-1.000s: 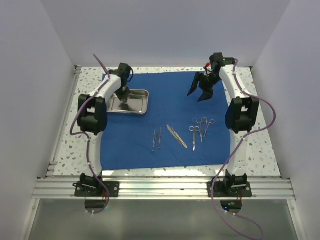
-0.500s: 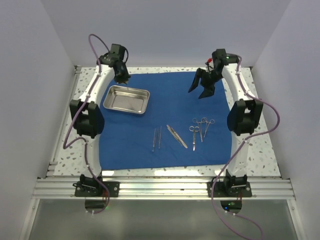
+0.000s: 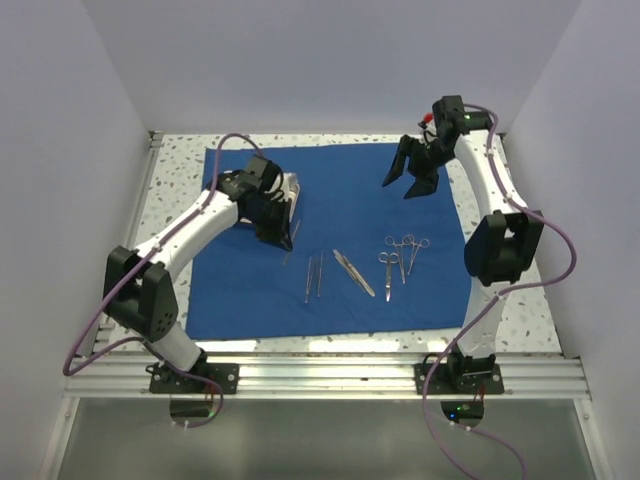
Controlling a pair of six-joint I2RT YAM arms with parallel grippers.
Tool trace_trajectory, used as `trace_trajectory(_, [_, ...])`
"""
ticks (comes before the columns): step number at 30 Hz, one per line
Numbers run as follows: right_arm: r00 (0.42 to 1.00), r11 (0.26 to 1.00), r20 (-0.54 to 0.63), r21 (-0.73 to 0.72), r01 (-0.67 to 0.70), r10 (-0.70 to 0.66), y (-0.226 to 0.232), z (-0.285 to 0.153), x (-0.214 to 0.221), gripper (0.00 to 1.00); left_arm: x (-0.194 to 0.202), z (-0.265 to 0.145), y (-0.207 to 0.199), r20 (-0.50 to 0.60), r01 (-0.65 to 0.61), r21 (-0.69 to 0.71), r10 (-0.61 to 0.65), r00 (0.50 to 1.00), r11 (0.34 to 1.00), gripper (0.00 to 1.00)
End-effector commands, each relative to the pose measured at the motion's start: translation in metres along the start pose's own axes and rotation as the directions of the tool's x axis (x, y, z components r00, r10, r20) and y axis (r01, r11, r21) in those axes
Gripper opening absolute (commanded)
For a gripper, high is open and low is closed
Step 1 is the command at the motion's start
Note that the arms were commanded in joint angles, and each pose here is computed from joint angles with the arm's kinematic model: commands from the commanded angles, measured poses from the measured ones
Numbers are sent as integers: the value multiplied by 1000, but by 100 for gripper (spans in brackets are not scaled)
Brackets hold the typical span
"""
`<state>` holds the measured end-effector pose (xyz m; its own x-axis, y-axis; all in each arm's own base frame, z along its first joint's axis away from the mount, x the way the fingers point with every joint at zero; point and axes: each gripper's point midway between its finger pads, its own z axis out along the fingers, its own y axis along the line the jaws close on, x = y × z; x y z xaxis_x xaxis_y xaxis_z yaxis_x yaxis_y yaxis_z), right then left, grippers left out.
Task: Open and lay out the surgical kit
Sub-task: Place the medical item in the surgical kit.
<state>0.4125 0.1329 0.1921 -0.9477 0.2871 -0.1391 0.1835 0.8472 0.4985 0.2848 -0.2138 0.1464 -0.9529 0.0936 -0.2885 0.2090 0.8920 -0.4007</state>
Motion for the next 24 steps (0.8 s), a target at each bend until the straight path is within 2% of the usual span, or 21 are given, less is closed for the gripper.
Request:
trace_trajectory(1, [997,1000,71,2,27,-27,6,-29,5,70,8,1,4,19,14,6,-15,1000,1000,0])
trace_trajectory(5, [997,1000,78,13,27,-28,3,-39,15,70,23,17,21,23,63,-97,-61,998,993,0])
trace_trajectory(8, [996,999,84,14,31,-32,3,-46,24,70,33,34,28,20,95,-123,-94,995,988,0])
trace_trajectory(14, [995,999,90,38,38,-41,-4,-53,34,70,49,59,18,-23,111,-111,-114,993,988,0])
trace_trajectory(20, [995,998,90,48,41,-45,-7,-55,39,70,58,81,-7,-73,145,-36,-147,986,989,0])
trace_trajectory(23, [994,997,98,57,44,-49,-9,-56,38,70,67,88,-1,-113,154,-95,-165,980,983,0])
trace_trajectory(24, [994,997,100,60,46,-52,-9,-57,38,70,72,91,3,-133,160,-117,-175,976,980,3])
